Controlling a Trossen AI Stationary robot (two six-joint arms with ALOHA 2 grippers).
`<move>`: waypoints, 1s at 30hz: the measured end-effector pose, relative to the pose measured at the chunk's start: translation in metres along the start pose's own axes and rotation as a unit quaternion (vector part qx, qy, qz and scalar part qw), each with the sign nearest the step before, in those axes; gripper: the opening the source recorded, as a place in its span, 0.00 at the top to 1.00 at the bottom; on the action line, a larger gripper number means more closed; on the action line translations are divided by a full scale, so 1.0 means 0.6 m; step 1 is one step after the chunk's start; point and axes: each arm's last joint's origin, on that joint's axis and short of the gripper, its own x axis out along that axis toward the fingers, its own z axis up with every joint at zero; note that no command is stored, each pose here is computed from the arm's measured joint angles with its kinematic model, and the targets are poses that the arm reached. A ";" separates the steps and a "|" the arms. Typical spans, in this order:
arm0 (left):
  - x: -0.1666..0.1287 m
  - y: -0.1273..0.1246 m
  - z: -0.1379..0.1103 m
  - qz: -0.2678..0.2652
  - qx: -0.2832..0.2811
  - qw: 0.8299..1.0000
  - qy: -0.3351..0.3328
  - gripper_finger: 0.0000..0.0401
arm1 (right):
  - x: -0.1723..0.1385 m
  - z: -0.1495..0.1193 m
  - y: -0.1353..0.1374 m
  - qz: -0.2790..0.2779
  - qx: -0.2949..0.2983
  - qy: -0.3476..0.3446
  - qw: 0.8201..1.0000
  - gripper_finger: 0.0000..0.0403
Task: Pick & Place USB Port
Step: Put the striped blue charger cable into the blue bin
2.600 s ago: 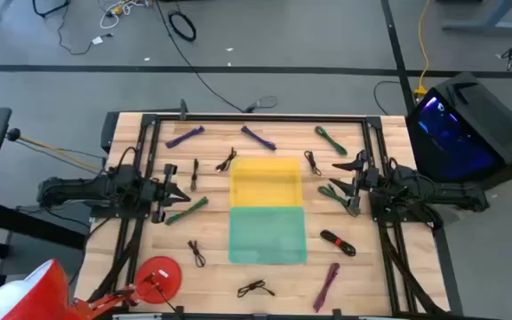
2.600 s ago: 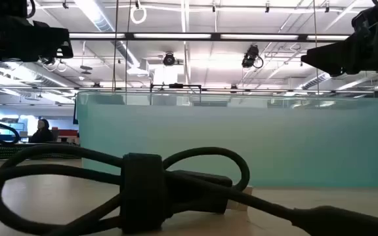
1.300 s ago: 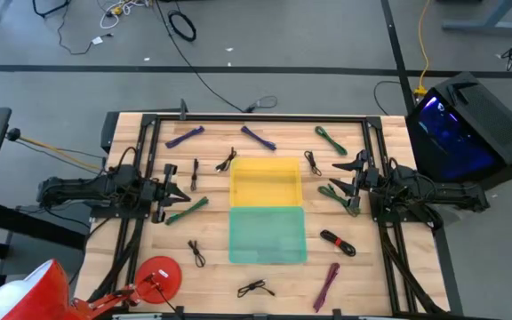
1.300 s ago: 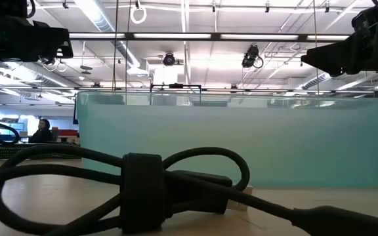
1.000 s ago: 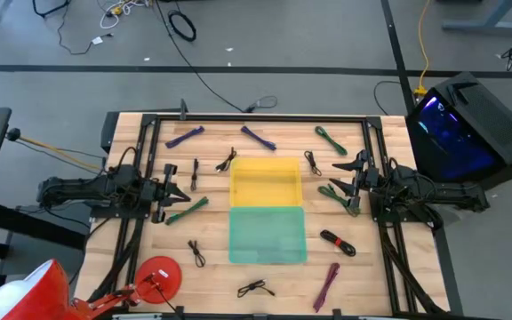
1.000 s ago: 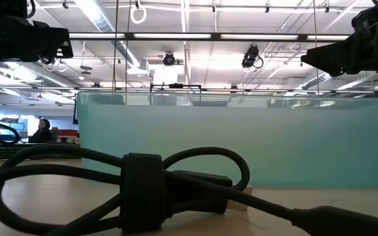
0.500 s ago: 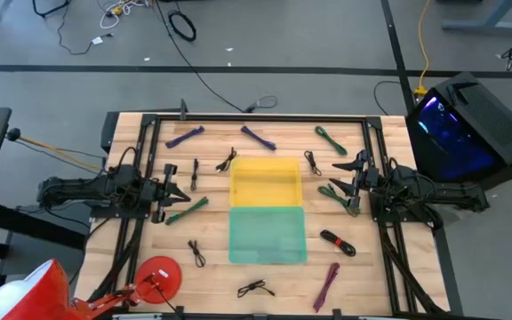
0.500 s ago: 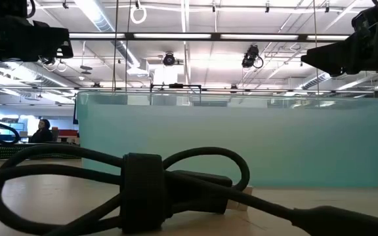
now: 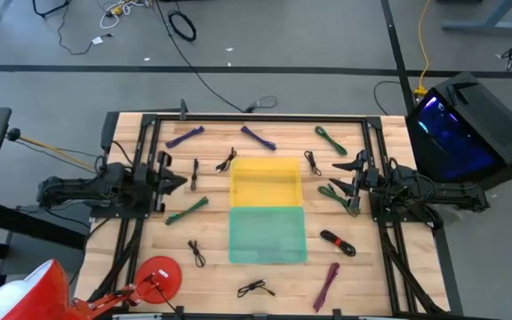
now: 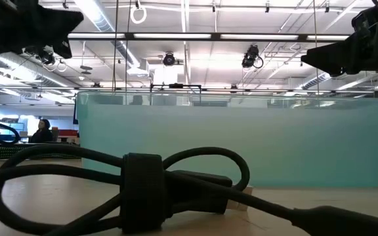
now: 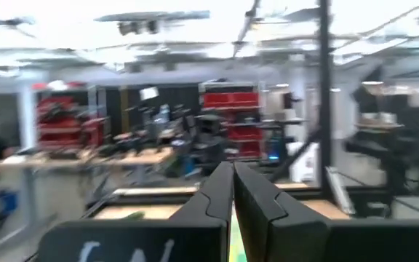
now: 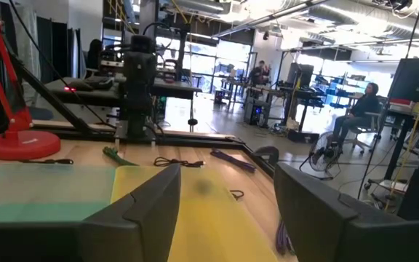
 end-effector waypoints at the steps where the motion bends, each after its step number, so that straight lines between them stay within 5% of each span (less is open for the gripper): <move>1: 0.000 0.001 -0.001 0.013 0.005 1.000 0.005 0.95 | 0.000 0.000 0.000 0.000 0.000 0.000 1.000 0.45; 7: 0.007 0.010 0.035 0.100 0.043 0.994 -0.005 0.95 | 0.000 0.000 0.000 0.000 0.000 0.000 1.000 0.45; 11: 0.021 0.011 0.063 0.106 0.049 0.993 -0.003 0.95 | 0.000 0.000 0.000 0.000 0.000 0.000 1.000 0.45; 20: 0.096 0.014 0.139 0.133 0.188 0.972 0.053 0.95 | 0.000 0.000 0.000 0.000 0.000 0.000 1.000 0.45; 22: 0.110 0.021 0.150 0.198 0.215 0.951 0.102 0.95 | 0.000 0.000 0.000 0.000 0.000 0.000 1.000 0.45; 26: 0.123 0.049 0.149 0.370 0.239 0.858 0.264 0.95 | 0.000 0.000 0.000 0.000 0.000 0.000 1.000 0.45; 30: 0.130 0.078 0.139 0.411 0.197 0.816 0.355 0.95 | 0.000 0.000 0.000 0.000 0.000 0.000 1.000 0.45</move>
